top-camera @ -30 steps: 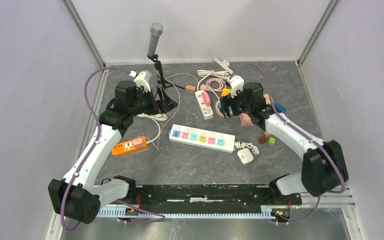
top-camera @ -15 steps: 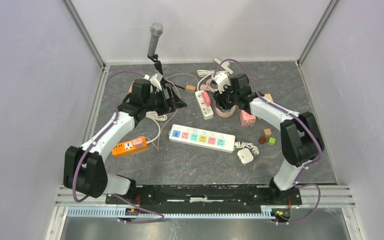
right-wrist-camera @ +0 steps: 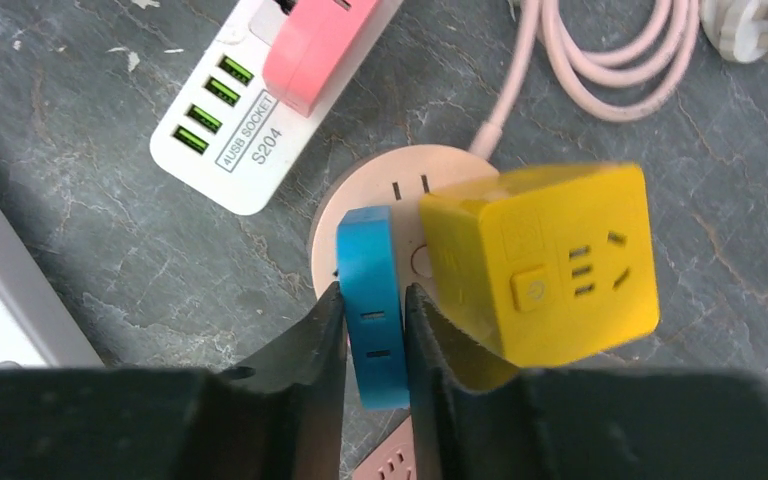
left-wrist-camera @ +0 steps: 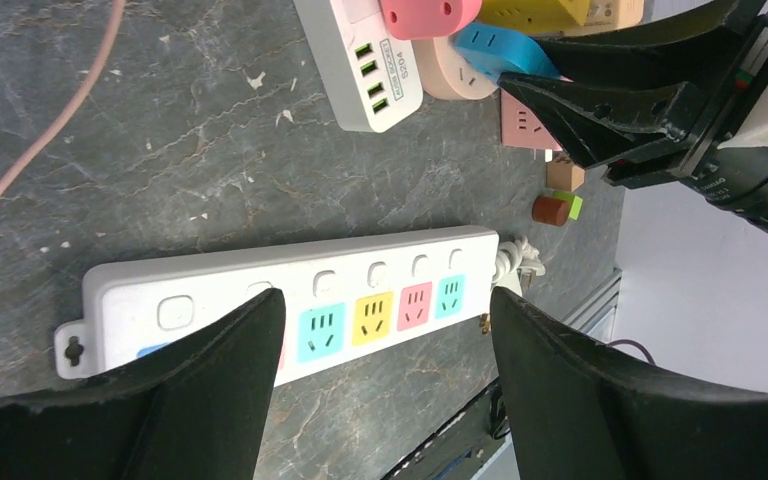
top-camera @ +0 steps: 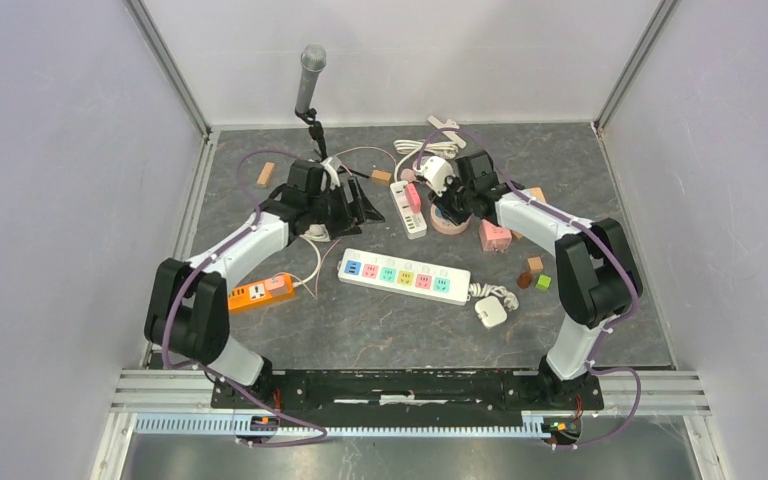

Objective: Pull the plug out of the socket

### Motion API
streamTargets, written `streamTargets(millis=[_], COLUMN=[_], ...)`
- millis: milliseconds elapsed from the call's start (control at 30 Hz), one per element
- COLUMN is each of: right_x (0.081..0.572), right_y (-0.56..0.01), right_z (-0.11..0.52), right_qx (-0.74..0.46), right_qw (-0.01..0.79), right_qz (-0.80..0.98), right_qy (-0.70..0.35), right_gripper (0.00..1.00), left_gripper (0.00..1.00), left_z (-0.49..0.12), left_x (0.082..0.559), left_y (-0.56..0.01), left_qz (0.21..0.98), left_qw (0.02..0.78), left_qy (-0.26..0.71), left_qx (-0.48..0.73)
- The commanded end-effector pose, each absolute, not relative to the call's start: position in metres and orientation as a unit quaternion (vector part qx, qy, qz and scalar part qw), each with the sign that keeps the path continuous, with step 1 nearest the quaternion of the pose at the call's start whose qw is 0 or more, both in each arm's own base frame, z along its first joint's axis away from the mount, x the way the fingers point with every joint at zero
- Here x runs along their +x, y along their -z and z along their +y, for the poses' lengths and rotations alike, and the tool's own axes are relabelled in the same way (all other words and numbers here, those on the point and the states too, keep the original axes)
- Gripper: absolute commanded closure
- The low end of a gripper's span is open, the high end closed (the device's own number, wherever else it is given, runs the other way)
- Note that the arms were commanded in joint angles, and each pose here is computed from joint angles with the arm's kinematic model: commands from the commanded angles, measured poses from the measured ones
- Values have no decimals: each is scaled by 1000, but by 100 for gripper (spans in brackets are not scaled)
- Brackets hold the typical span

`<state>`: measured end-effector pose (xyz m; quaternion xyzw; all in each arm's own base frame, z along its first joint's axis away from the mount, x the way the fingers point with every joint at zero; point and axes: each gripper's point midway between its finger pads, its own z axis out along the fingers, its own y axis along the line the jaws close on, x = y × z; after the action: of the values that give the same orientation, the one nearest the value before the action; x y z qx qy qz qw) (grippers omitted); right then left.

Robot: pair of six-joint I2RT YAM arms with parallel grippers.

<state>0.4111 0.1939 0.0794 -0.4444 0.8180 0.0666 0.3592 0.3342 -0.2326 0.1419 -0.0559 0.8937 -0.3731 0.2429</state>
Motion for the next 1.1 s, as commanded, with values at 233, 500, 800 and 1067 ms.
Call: streamTargets(millis=[233, 500, 800, 1067], right_x=[397, 385, 380, 372], right_y=[-106, -109, -97, -98], right_z=[223, 232, 227, 229], right_qx=[-394, -315, -299, -289], right_qw=[378, 371, 355, 361], right_qz=[828, 857, 871, 868], right_qy=[-128, -171, -163, -182], right_gripper=[96, 100, 100, 100], left_gripper=[26, 42, 55, 56], left_z=[-285, -338, -356, -361], left_x=[354, 363, 367, 393], left_y=[-140, -110, -81, -71], left_qz=[894, 901, 905, 910], left_qw=[244, 257, 275, 303], left_qy=[370, 345, 314, 272], left_qx=[-72, -60, -82, -76])
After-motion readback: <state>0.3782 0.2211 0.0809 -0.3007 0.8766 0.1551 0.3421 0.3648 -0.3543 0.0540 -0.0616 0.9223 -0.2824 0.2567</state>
